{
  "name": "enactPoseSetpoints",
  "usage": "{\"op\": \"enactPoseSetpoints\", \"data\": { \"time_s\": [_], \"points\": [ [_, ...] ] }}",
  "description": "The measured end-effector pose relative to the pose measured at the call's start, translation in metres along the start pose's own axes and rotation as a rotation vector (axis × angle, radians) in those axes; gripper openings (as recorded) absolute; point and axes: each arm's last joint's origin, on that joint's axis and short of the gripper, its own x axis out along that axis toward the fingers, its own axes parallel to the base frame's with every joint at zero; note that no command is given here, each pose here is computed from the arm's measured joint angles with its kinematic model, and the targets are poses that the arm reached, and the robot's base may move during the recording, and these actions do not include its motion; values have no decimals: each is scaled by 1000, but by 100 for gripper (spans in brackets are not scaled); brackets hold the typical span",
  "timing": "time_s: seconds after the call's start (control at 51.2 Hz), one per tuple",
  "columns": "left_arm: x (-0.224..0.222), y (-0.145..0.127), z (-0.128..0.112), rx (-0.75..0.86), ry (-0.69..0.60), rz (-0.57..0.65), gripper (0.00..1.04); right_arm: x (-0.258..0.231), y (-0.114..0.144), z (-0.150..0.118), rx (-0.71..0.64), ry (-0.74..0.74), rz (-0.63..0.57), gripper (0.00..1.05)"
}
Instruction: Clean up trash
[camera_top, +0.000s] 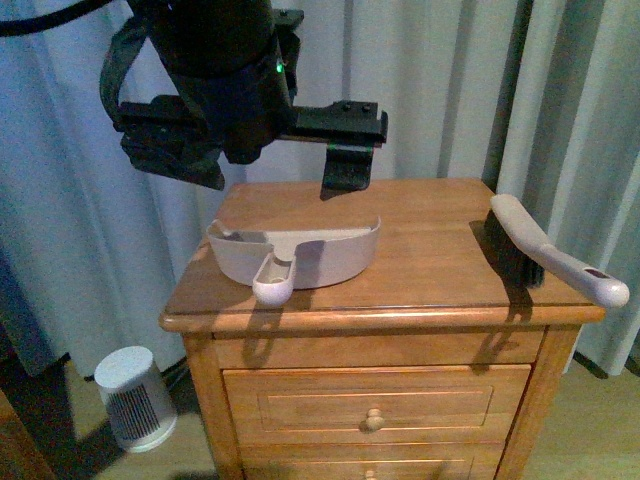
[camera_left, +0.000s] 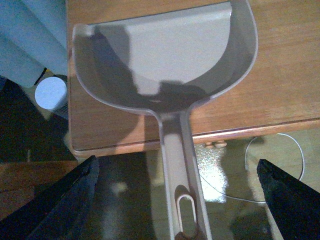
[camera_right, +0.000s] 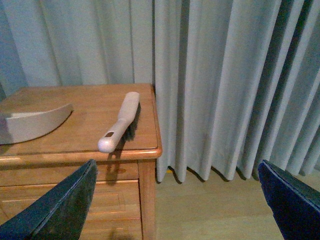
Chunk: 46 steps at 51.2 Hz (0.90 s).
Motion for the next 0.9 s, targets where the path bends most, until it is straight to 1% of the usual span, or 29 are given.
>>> {"op": "enactPoseSetpoints", "data": {
  "time_s": [0.371, 0.625, 0.898],
  "points": [
    [38, -11, -29, -1, 84, -26, 97, 0, 0, 0, 0, 0, 0, 97],
    [56, -3, -40, 14, 102, -6, 97, 0, 0, 0, 0, 0, 0, 97],
    [66, -3, -45, 22, 98, -6, 96, 0, 0, 0, 0, 0, 0, 97]
  ]
}}
